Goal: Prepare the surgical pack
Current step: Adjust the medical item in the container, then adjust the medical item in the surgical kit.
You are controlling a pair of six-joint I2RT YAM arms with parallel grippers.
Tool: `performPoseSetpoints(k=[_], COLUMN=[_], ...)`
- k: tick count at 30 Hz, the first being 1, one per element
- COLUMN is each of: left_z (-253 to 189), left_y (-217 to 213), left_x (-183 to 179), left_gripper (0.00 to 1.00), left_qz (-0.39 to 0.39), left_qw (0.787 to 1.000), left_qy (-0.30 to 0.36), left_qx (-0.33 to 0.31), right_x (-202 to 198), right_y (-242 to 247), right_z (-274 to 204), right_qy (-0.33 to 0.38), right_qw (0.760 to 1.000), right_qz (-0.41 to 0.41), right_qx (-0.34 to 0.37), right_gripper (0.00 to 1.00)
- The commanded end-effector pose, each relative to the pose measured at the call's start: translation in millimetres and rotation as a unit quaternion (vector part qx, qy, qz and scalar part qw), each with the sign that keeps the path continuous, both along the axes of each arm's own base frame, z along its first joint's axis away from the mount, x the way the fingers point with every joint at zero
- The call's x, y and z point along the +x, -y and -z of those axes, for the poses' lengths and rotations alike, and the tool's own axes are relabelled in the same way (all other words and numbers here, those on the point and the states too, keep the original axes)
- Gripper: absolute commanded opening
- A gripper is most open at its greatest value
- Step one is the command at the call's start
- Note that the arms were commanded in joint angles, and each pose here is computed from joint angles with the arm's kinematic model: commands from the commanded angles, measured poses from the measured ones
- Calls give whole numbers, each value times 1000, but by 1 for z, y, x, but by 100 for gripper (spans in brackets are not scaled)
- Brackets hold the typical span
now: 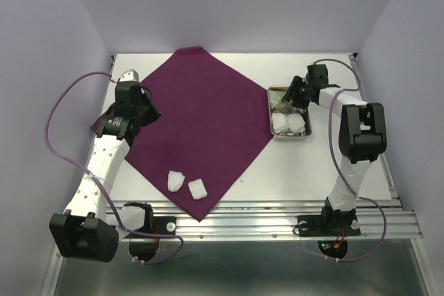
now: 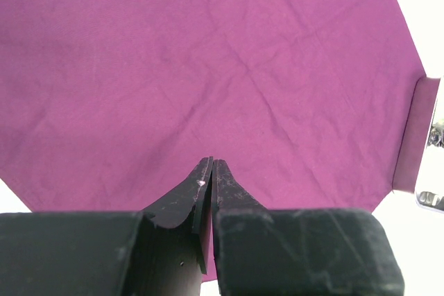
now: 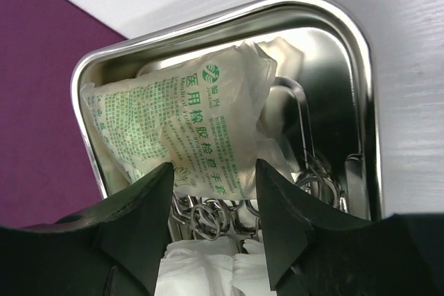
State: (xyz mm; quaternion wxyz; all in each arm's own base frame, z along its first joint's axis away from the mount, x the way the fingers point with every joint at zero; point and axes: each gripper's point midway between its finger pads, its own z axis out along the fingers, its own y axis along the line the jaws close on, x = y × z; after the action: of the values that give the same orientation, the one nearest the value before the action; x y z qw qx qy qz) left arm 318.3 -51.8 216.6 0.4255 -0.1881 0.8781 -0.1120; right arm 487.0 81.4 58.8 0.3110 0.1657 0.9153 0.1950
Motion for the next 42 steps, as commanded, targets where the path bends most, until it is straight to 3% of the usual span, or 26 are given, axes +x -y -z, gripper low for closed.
performPoseSetpoints(k=[1,7,8,13,20,28,32,36,39,42], left_z=[-13,-16,-15,-14,-5,-3,-15,-30,-41,-50], left_y=[-3,-7,-7,-8,-13,-21,-27,-36,-40,-43], left_x=[1,-1,-2,-1,-3,-10,-11,-15,-18,-21], left_gripper=[14,15,15,15,15,15,15,15,15,15], left_qz=[-6,-11,-12,-13,-22,-38,-51,-65,-76,-84], left_qw=[1000,1000,1000,1000,999,999,998,996,995,994], left_qy=[20,25,24,24,15,11,19,31,43,52], left_qx=[0,6,7,9,22,31,40,51,51,48], right_x=[16,6,4,-7,-22,-98,-183,-255,-289,-304], right_y=[-13,7,9,23,9,-124,-227,-298,-338,-363], right_z=[-26,-51,-63,-78,-110,-114,-90,-70,-68,-51], right_qy=[44,66,77,80,103,106,77,54,55,34], right_qw=[999,997,996,994,993,981,949,907,881,871], right_qz=[-27,15,19,39,8,-163,-306,-416,-470,-490], right_qx=[2,-35,-40,-70,-63,-28,6,23,27,31], right_gripper=[56,59,65,72,76,70,63,62,61,61])
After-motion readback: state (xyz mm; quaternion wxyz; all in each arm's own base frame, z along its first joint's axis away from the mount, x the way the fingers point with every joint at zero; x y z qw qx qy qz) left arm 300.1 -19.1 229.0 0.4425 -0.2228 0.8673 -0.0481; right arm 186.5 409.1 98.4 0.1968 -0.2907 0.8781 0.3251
